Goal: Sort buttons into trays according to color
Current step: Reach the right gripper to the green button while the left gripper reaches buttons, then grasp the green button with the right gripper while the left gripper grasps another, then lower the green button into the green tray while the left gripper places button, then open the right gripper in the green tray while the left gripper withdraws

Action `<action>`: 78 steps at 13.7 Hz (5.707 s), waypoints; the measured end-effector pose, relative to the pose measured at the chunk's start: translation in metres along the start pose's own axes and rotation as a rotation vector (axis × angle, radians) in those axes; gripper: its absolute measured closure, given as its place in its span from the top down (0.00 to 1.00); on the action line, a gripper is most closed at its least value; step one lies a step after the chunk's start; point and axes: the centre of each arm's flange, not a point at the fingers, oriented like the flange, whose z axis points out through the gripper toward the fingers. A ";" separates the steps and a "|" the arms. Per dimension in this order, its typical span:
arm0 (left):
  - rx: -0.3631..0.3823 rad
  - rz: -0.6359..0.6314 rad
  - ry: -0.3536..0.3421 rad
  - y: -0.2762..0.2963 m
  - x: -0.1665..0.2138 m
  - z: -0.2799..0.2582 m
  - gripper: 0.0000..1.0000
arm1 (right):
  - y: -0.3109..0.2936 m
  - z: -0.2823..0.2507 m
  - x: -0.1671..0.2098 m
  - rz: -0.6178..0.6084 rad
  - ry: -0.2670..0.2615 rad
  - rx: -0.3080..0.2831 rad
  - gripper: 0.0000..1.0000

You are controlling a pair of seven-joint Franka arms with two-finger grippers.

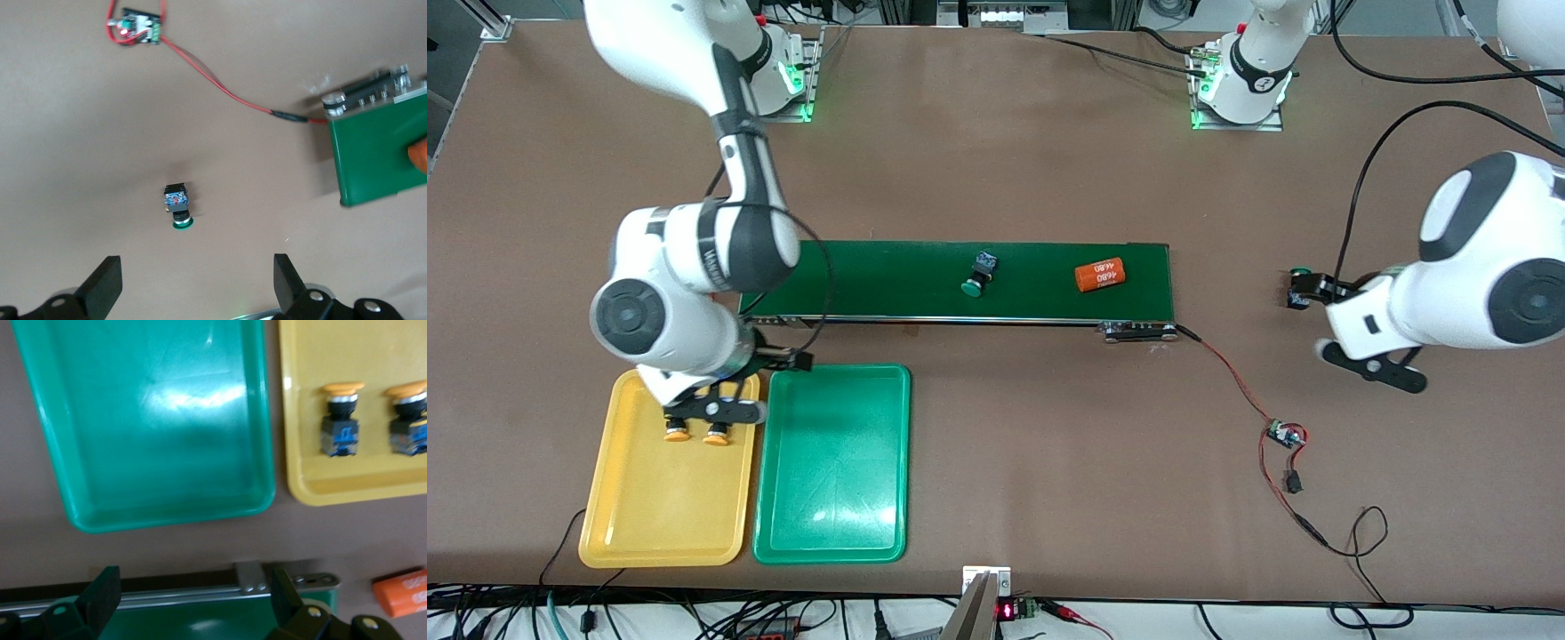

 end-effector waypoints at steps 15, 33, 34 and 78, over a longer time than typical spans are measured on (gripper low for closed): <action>0.048 -0.194 0.170 -0.051 -0.064 0.246 1.00 | -0.227 0.062 -0.175 0.233 -0.005 -0.082 1.00; -0.071 -0.085 0.041 0.015 -0.034 0.185 0.41 | -0.183 0.065 -0.119 0.354 0.100 -0.100 0.33; -0.111 -0.081 0.047 0.030 -0.030 0.169 0.41 | -0.162 0.051 -0.098 0.363 0.108 -0.091 0.33; -0.024 -0.248 0.367 0.023 -0.179 -0.133 1.00 | 0.063 0.002 0.036 0.022 0.140 0.101 1.00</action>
